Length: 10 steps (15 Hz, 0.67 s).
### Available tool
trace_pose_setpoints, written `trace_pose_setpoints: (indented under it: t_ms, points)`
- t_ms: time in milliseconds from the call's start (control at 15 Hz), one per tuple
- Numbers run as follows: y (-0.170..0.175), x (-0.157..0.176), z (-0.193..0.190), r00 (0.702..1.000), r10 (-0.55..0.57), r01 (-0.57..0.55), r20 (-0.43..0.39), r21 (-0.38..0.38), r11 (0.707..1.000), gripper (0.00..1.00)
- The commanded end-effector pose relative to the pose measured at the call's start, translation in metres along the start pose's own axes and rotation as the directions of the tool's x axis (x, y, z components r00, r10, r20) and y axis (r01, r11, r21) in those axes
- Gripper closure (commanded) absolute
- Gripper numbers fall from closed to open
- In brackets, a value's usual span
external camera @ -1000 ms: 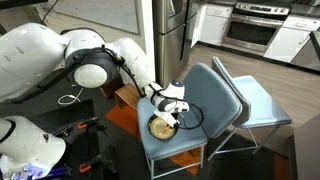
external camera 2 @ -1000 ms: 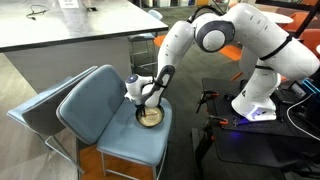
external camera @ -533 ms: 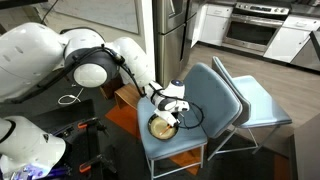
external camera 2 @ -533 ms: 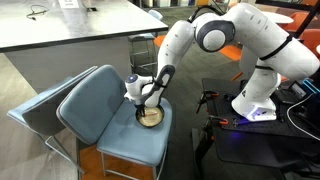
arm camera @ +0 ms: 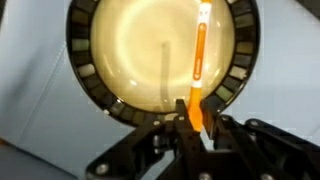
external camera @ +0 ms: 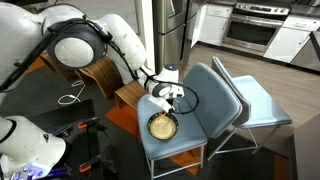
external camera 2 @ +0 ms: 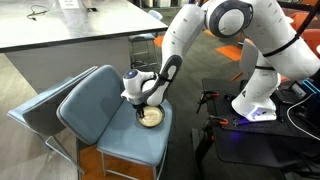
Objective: Pick up the pen from the bowl and put it on the chair.
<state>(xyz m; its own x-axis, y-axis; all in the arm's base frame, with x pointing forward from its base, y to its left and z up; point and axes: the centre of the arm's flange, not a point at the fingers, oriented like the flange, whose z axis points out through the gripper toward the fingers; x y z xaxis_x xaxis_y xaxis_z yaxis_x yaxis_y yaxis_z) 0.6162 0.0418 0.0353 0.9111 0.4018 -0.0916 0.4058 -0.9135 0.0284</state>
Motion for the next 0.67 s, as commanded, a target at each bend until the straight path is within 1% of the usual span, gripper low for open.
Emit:
trace_pose_setpoints:
  t_ms: [0, 133, 267, 400, 600]
  points:
    - [-0.029, -0.002, -0.029, 1.0, -0.011, 0.012, -0.02, 0.052, 0.999, 0.95]
    - [-0.047, 0.016, -0.034, 0.999, 0.0, 0.005, -0.045, 0.099, 0.995, 0.95]
    - [-0.059, 0.034, -0.033, 0.998, 0.021, -0.014, -0.058, 0.117, 0.993, 0.95]
    - [-0.062, 0.049, -0.032, 0.997, 0.024, -0.016, -0.069, 0.111, 0.994, 0.95]
    - [-0.055, 0.076, -0.022, 0.995, 0.038, -0.025, -0.093, 0.134, 0.991, 0.95]
